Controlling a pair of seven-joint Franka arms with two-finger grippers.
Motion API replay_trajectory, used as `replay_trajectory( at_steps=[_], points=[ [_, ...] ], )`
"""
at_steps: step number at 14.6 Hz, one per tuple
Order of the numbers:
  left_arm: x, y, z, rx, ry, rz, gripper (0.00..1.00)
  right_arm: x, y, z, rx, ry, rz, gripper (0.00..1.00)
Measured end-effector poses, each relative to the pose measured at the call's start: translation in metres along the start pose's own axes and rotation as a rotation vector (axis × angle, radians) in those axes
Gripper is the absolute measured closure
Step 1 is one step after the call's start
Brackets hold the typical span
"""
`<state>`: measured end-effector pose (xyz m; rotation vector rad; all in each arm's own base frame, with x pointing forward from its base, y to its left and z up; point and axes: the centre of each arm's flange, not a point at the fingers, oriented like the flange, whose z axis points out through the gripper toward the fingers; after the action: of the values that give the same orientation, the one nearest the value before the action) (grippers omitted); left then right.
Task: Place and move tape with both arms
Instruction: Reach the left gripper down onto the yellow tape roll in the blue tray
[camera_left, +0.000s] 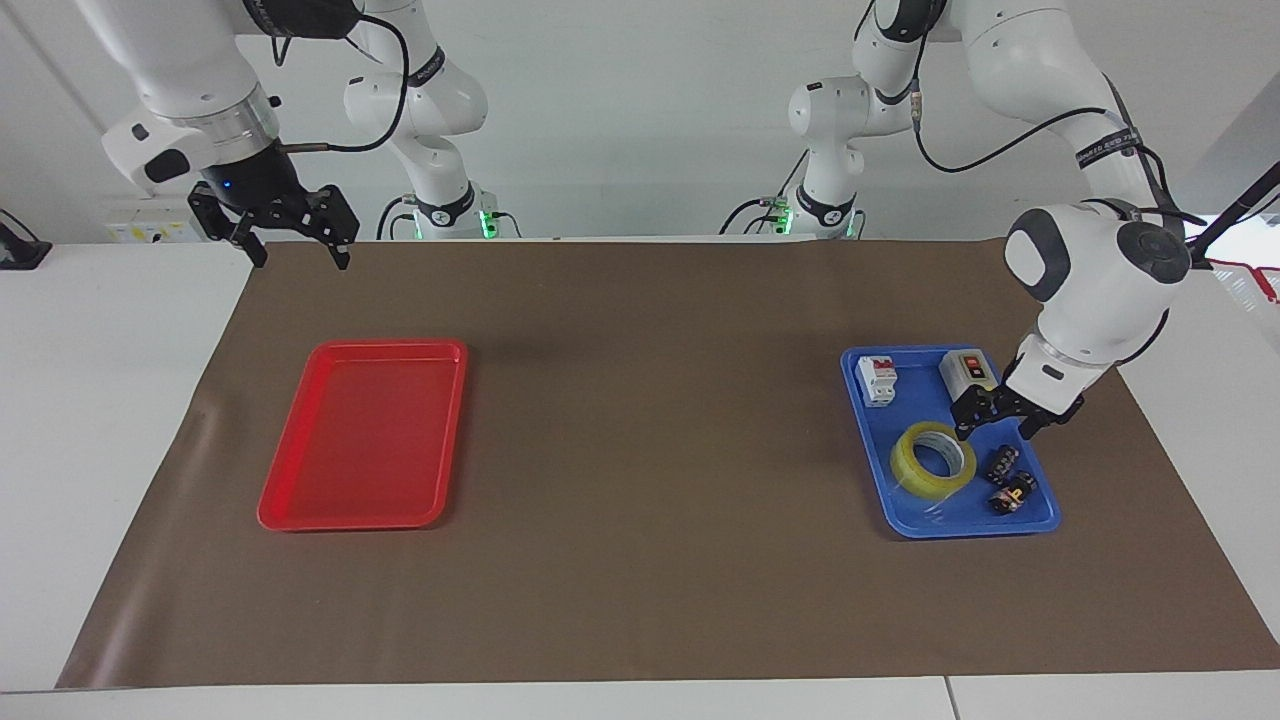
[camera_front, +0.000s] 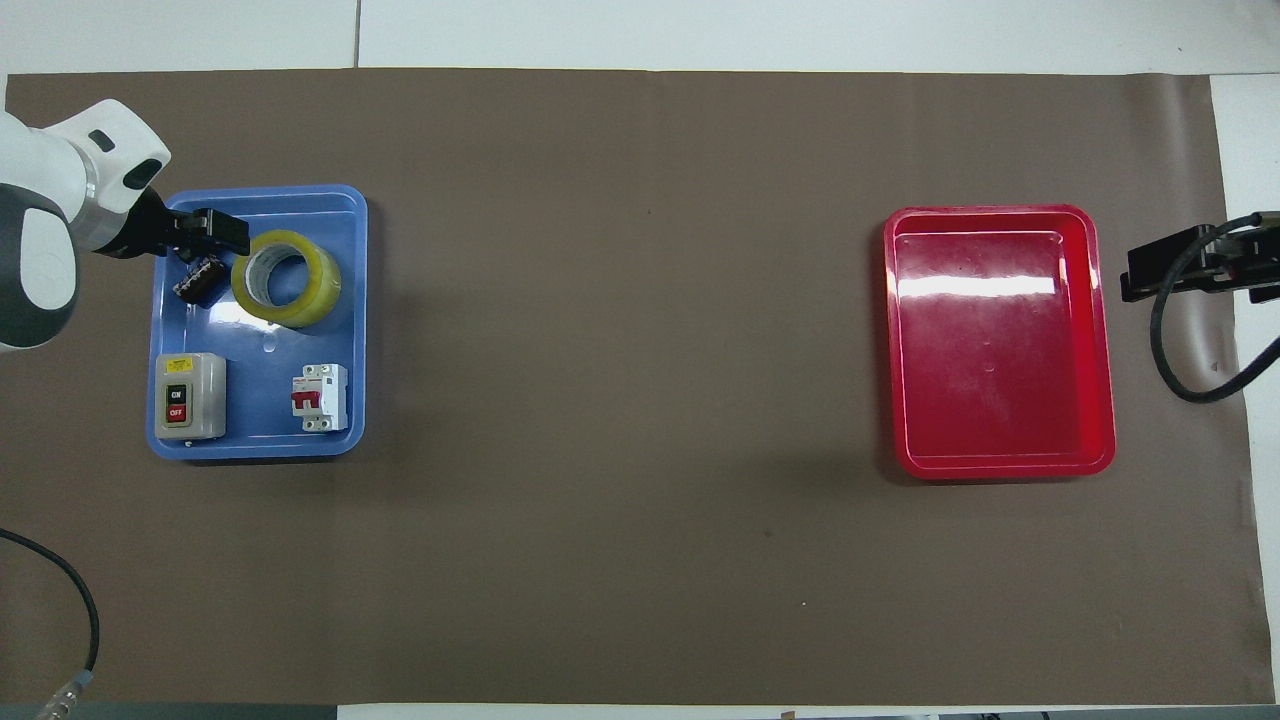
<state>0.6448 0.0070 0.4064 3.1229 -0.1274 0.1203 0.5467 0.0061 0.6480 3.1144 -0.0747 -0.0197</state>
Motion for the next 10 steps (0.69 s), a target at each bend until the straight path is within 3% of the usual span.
replay_trajectory(
  at_steps=[10],
  points=[
    [-0.009, -0.004, 0.082, -0.002, -0.026, -0.073, 0.02, 0.0, 0.0, 0.0, 0.0, 0.0, 0.0, 0.0]
  ],
)
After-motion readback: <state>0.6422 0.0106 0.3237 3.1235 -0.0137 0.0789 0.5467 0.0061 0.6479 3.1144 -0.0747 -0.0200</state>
